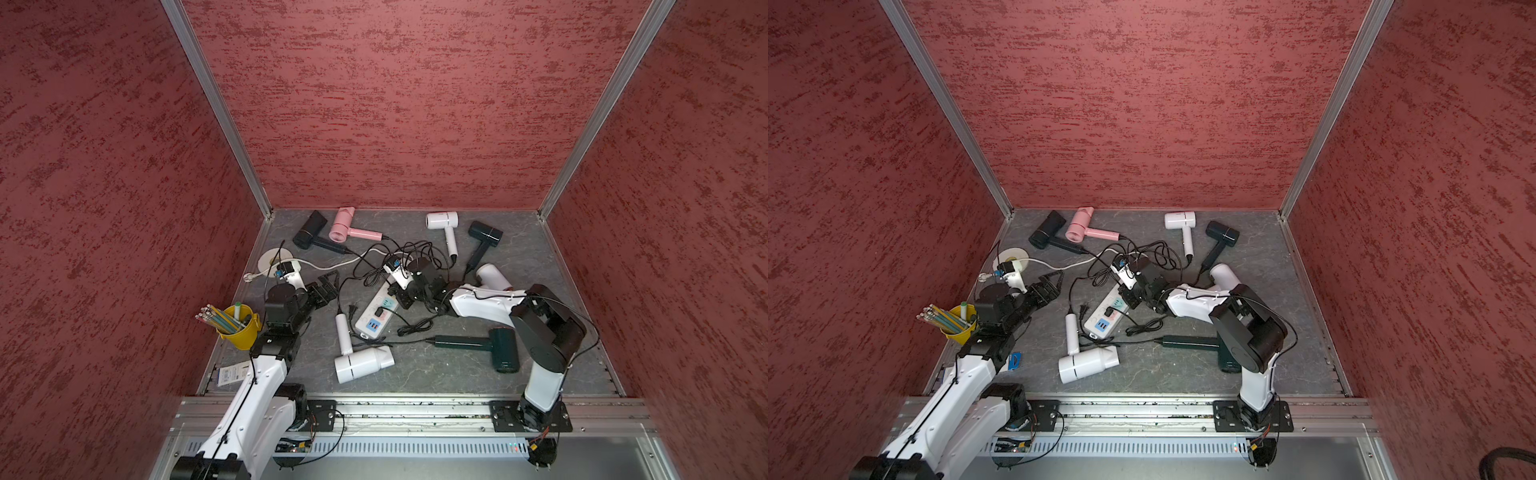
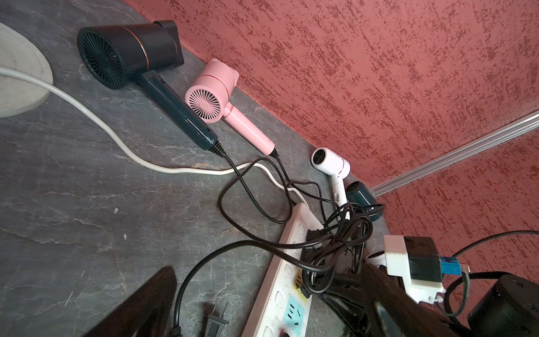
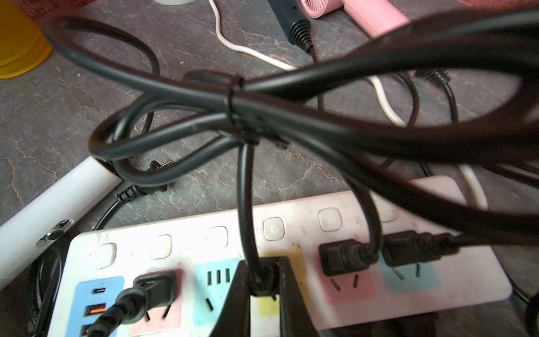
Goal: Charge the blow dryers
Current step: Insert the plug into the socket.
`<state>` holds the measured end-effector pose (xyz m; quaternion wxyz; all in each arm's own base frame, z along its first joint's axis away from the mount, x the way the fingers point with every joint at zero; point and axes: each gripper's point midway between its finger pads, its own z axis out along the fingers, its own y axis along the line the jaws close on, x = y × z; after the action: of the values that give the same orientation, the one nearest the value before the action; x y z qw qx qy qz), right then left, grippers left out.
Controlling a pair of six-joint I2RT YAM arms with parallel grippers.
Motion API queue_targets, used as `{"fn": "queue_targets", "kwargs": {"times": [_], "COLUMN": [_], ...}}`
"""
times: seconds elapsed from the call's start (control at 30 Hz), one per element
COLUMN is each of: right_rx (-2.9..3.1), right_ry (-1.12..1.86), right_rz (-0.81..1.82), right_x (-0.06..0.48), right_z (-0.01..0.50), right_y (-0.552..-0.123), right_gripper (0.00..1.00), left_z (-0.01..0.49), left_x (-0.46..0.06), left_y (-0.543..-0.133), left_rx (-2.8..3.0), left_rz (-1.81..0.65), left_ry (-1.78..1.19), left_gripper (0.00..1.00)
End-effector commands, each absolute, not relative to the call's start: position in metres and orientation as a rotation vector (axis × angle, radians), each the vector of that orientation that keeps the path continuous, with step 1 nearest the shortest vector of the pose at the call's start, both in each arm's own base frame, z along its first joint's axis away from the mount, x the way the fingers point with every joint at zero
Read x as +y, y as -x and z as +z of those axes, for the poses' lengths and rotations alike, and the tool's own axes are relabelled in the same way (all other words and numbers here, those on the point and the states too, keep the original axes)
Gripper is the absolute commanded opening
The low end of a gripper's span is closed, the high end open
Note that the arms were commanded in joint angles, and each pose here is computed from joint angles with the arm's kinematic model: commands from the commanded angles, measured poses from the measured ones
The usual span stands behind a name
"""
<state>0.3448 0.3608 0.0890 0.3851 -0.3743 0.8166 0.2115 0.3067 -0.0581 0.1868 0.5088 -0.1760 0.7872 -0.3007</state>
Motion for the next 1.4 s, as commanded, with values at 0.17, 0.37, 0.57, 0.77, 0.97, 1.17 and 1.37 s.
{"fn": "queue_targets", "kwargs": {"times": [0.17, 0.37, 0.57, 0.77, 0.97, 1.17, 1.37], "right_rx": [2.052, 2.090, 2.100, 2.170, 2.246, 2.292, 2.349], "right_ry": [0.919, 0.921, 0.927, 0.983, 1.014, 1.026, 1.034], "right_rz": [0.487, 0.433, 0.432, 0.506, 0.472, 0.422, 0.422], "right_x": [0.361, 0.357, 0.355, 0.357, 0.343, 0.335, 0.335], "right_z": [0.100, 0.082, 0.078, 0.055, 0.035, 0.022, 0.002], "right_y": [-0.356, -0.360, -0.358, -0.340, -0.327, -0.326, -0.323], "right_gripper": [0.00, 0.00, 0.00, 0.00, 0.00, 0.00, 0.00], "left_z": [0.184, 0.184, 0.185, 0.184, 0.183, 0.183, 0.182], "left_x": [-0.057, -0.057, -0.057, -0.056, -0.056, -0.057, -0.057], "left_y": [-0.306, -0.306, -0.306, -0.306, -0.307, -0.307, -0.306], "left_rx": [1.896, 1.896, 1.893, 1.896, 1.897, 1.896, 1.899], "left_rz": [-0.720, -0.719, -0.720, -0.716, -0.718, -0.721, -0.721], "left_ry": [0.420, 0.422, 0.419, 0.423, 0.423, 0.422, 0.423], "left_gripper": [1.00, 1.00, 1.00, 1.00, 1.00, 1.00, 1.00]}}
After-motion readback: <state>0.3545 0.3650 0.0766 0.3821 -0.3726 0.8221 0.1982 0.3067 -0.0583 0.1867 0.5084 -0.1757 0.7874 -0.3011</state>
